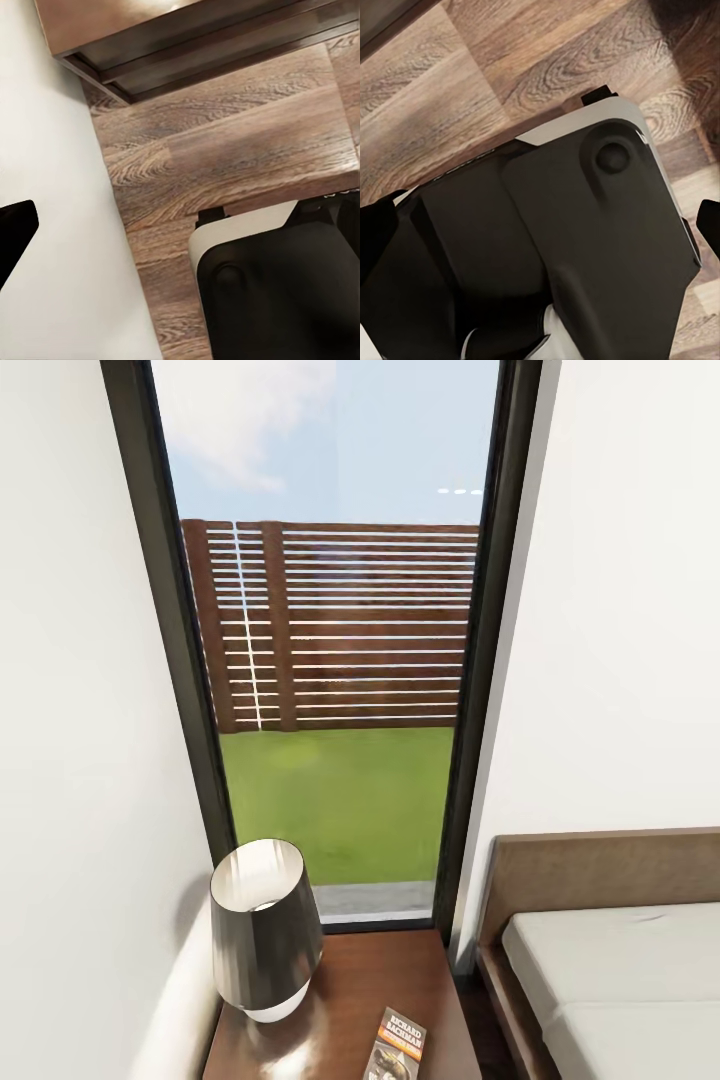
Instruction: In the bedroom, move the book from the bed onto either nightstand, and place the two sandals side by side next to the bed.
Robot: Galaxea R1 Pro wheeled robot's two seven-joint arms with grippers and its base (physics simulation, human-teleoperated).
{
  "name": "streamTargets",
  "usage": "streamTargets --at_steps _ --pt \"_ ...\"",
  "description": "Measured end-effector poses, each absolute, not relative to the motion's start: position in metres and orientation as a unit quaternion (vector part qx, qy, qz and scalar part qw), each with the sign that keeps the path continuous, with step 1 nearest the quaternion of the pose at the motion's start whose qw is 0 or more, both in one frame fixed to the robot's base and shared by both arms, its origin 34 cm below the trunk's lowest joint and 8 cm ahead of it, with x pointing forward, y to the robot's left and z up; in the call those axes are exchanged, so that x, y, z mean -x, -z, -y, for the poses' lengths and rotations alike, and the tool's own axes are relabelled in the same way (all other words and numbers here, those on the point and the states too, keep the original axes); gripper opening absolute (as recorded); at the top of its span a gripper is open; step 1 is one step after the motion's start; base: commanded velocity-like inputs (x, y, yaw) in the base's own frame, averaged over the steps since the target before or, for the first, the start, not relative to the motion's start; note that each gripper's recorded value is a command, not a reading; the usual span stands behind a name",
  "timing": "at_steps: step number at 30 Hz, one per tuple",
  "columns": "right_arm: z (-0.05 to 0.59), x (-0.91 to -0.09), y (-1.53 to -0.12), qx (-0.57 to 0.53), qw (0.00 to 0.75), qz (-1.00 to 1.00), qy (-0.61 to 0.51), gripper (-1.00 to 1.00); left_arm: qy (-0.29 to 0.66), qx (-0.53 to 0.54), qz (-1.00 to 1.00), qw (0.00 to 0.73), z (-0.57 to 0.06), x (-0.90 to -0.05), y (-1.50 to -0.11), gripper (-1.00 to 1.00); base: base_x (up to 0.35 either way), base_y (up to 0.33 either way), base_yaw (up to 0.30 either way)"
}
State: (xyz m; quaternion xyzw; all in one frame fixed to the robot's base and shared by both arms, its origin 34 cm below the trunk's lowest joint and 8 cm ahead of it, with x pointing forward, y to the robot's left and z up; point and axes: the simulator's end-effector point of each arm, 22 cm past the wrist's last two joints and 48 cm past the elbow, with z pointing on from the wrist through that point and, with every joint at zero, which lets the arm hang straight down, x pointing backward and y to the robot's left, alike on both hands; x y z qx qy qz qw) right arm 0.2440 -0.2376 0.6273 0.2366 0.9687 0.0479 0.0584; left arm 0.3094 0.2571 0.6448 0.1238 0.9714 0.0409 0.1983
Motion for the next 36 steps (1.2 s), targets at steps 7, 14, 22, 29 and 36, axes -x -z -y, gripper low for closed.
streamTargets --at_steps 7,14,22,29,36 --pt "0.2375 -0.2436 -0.6273 -0.237 0.058 -0.969 -0.048 1.0 -0.041 -0.125 -0.972 0.197 -0.2578 -0.3087 -0.6445 1.0 0.0 0.0 0.0" --pt "0.2379 -0.2436 -0.6272 -0.237 0.058 -0.969 -0.048 1.0 -0.041 -0.124 -0.971 0.198 -0.2581 -0.3091 -0.6447 1.0 0.0 0.0 0.0" --pt "0.2378 -0.2435 -0.6272 -0.237 0.058 -0.969 -0.048 1.0 -0.04 -0.124 -0.971 0.199 -0.2575 -0.3098 -0.6449 1.0 0.0 0.0 0.0" --pt "0.238 -0.2435 -0.6272 -0.237 0.058 -0.969 -0.048 1.0 -0.04 -0.124 -0.971 0.199 -0.2581 -0.3098 -0.6449 1.0 0.0 0.0 0.0" --pt "0.238 -0.2435 -0.6272 -0.237 0.058 -0.969 -0.048 1.0 -0.04 -0.125 -0.971 0.199 -0.2573 -0.3098 -0.6449 1.0 0.0 0.0 0.0"
